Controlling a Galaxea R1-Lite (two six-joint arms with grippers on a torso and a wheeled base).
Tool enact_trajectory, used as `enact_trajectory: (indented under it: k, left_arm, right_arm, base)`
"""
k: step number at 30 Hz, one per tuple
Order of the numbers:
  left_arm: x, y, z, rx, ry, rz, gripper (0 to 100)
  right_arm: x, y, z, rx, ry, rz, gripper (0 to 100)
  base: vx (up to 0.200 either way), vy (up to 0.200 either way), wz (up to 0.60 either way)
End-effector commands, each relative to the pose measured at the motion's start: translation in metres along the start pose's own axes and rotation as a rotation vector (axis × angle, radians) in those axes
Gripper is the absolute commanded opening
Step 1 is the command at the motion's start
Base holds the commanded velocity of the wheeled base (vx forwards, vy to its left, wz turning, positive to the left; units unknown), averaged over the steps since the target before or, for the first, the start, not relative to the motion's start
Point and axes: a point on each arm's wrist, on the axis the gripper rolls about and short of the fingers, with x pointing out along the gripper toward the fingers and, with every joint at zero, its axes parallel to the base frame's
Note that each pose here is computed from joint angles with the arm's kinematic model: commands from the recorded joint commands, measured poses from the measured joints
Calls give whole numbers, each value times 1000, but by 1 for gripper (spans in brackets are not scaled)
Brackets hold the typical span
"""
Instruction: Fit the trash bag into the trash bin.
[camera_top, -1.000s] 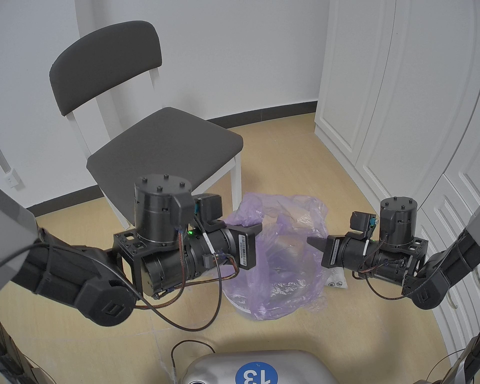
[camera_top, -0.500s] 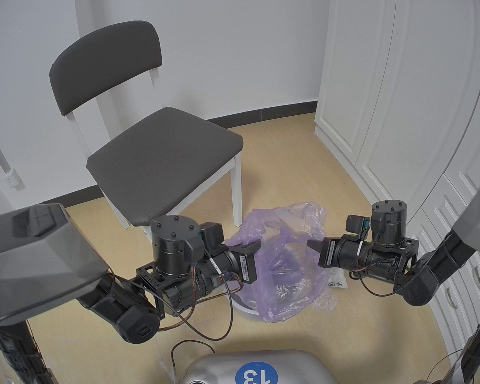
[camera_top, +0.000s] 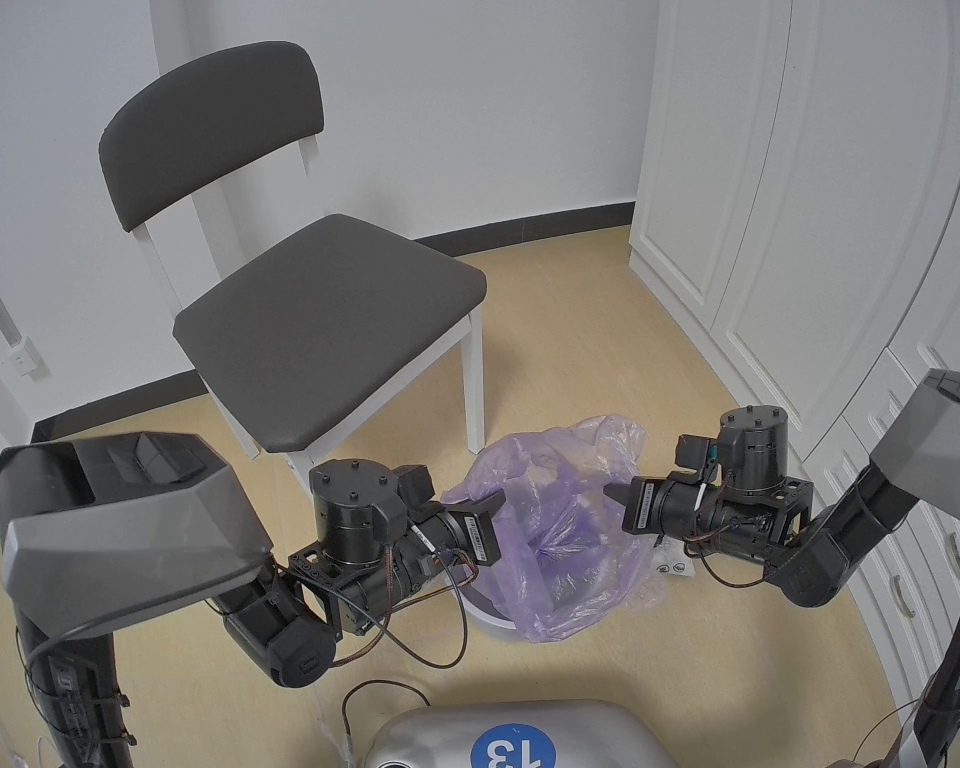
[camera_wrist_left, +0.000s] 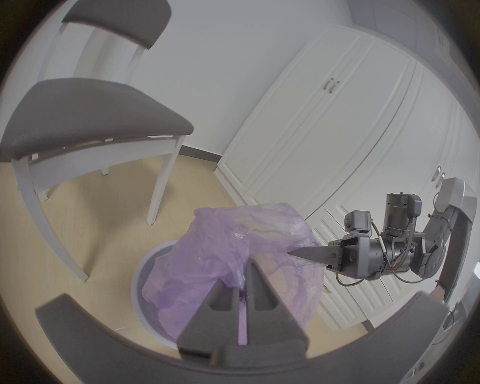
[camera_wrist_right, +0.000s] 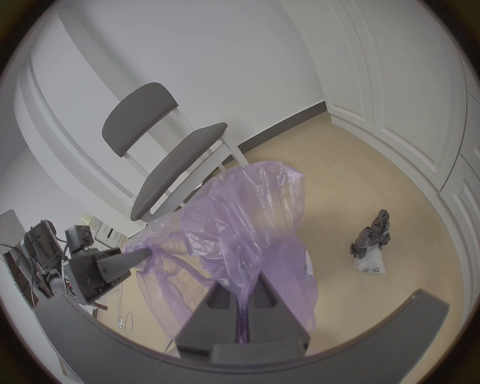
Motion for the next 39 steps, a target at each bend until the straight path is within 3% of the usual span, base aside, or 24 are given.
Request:
enact_trajectory:
  k: [1, 9, 25, 32, 39]
  left_arm:
    - [14, 24, -14, -43, -3, 21, 0]
    - [18, 49, -15, -54, -25, 45, 0]
    - [12, 60, -5, -57, -55, 51, 0]
    - [17, 64, -19, -61, -24, 58, 0]
    - [10, 72, -6, -39, -39, 81, 0]
  right_arm:
    - [13, -5, -7, 11, 8, -7, 0]
    - [29, -8, -19, 71, 11, 7, 0]
    - [45, 8, -44, 109, 62, 44, 0]
    - [41, -24, -30, 87, 31, -35, 0]
    - [27, -51, -10, 13, 51, -127, 0]
  base:
    - [0, 0, 0]
    - [0, 0, 0]
    - [0, 0, 0]
    - [0, 0, 0]
    - [0, 0, 0]
